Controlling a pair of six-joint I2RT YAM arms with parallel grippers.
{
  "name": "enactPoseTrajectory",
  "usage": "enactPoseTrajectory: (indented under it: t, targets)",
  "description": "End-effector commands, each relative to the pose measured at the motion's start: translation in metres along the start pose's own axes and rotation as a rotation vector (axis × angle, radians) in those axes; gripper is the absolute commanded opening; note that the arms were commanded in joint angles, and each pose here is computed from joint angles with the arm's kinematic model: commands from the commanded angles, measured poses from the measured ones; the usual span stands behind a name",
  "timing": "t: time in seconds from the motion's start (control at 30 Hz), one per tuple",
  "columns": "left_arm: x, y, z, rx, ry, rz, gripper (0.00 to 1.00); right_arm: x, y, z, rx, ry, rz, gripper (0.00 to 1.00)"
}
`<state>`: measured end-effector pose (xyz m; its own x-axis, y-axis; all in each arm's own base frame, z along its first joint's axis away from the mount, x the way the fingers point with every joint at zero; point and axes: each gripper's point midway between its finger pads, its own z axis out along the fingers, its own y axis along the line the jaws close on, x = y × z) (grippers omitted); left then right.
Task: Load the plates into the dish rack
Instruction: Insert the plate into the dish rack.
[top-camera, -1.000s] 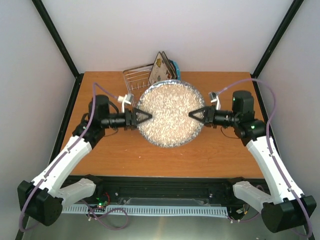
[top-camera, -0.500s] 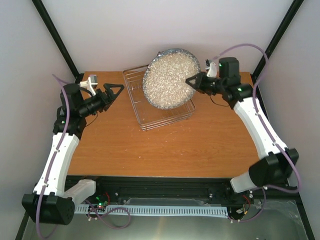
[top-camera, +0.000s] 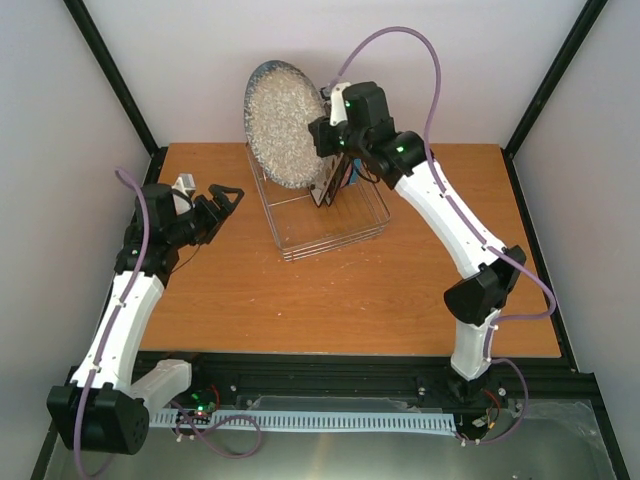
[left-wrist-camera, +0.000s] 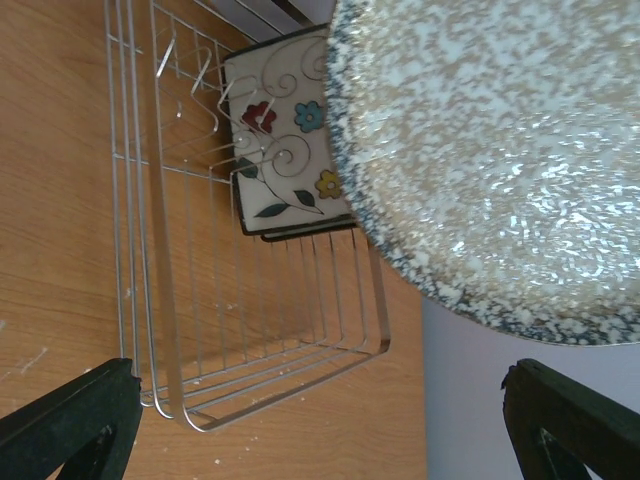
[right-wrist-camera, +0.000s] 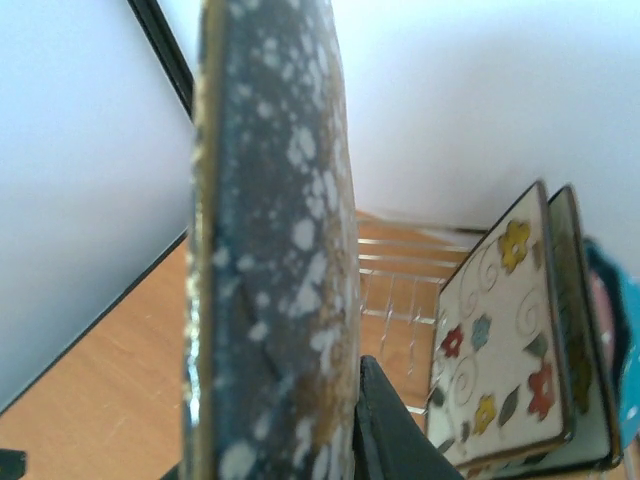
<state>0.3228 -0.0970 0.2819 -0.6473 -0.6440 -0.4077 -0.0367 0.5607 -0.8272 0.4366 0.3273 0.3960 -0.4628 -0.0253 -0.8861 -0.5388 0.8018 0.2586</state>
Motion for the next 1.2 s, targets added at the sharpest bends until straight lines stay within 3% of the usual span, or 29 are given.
enactPoseTrajectory:
  t: [0.0, 0.23, 0.53, 1.17]
  targets:
    - [-0.016, 0.003, -0.005, -0.041, -0.072, 0.003, 1.0, -0.13, 0.008, -0.069, 0.106, -0.486, -0.151, 0.03]
    - [-0.017, 0.008, -0.012, -0.091, -0.09, -0.012, 1.0, -0.14, -0.013, -0.054, 0.299, -0.536, -0.238, 0.03]
    - [-0.013, 0.016, -0.023, -0.128, -0.122, -0.03, 1.0, -0.131, -0.019, -0.02, 0.366, -0.538, -0.277, 0.03]
    - [-0.012, 0.022, -0.023, -0.163, -0.114, -0.022, 1.0, -0.094, -0.05, 0.01, 0.462, -0.444, -0.111, 0.03]
